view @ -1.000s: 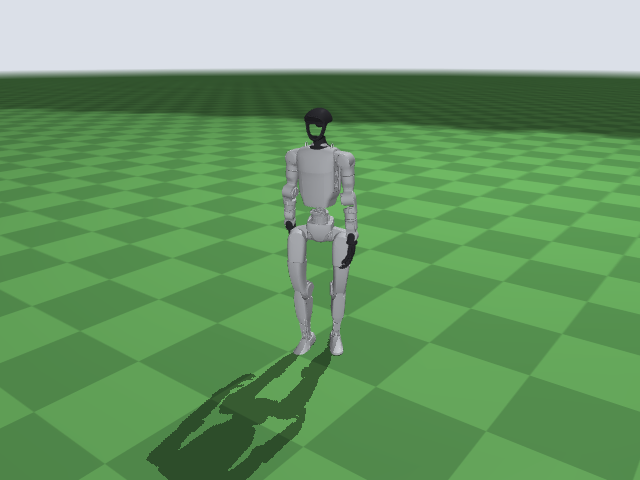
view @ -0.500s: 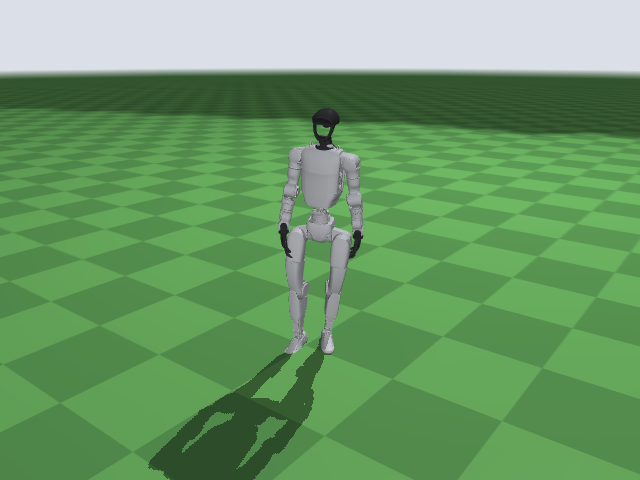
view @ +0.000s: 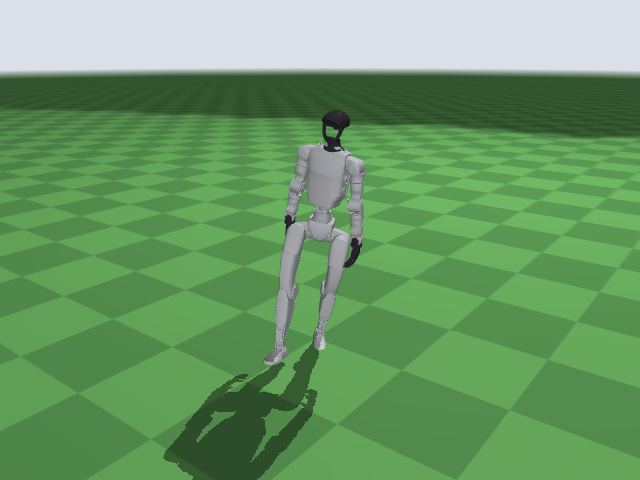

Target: In place motions

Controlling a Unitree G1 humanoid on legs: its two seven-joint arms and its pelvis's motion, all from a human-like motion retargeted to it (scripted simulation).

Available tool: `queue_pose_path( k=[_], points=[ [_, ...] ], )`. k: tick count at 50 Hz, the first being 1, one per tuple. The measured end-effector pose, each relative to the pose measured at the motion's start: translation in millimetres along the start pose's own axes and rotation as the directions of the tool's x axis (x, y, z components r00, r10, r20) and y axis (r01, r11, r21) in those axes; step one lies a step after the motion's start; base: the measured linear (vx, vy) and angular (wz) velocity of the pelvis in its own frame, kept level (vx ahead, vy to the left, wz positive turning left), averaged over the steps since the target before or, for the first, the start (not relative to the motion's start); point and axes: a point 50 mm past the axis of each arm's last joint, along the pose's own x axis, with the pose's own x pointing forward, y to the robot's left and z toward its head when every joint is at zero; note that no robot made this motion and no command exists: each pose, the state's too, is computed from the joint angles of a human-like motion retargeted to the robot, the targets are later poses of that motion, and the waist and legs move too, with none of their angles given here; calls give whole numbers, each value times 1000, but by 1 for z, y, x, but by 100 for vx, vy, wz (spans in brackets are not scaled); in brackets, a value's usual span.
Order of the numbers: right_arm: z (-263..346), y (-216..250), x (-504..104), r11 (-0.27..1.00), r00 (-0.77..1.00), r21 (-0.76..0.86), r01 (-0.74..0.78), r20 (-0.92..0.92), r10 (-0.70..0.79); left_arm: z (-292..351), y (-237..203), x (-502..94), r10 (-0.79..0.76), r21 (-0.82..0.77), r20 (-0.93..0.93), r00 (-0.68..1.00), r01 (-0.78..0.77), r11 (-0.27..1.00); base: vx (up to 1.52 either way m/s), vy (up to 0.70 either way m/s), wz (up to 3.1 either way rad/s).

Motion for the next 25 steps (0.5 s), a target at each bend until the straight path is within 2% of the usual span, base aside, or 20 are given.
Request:
queue_pose_path(
  k=[6, 15, 25],
  points=[
    [-4, 6, 1, 998, 998, -21, -57, -12, 56, 21, -1, -3, 0, 33, 44, 999, -1, 999, -11, 15, 24],
    [-20, 17, 2, 993, 992, 41, -114, -57, 116, 37, -16, -2, -33, 34, 132, 991, 29, 999, -1, 10, -17],
    [0, 10, 1, 998, 998, -13, -67, -1, 67, -3, -22, 4, -55, -12, 15, 998, 55, 998, -4, 10, -46]
  ],
)
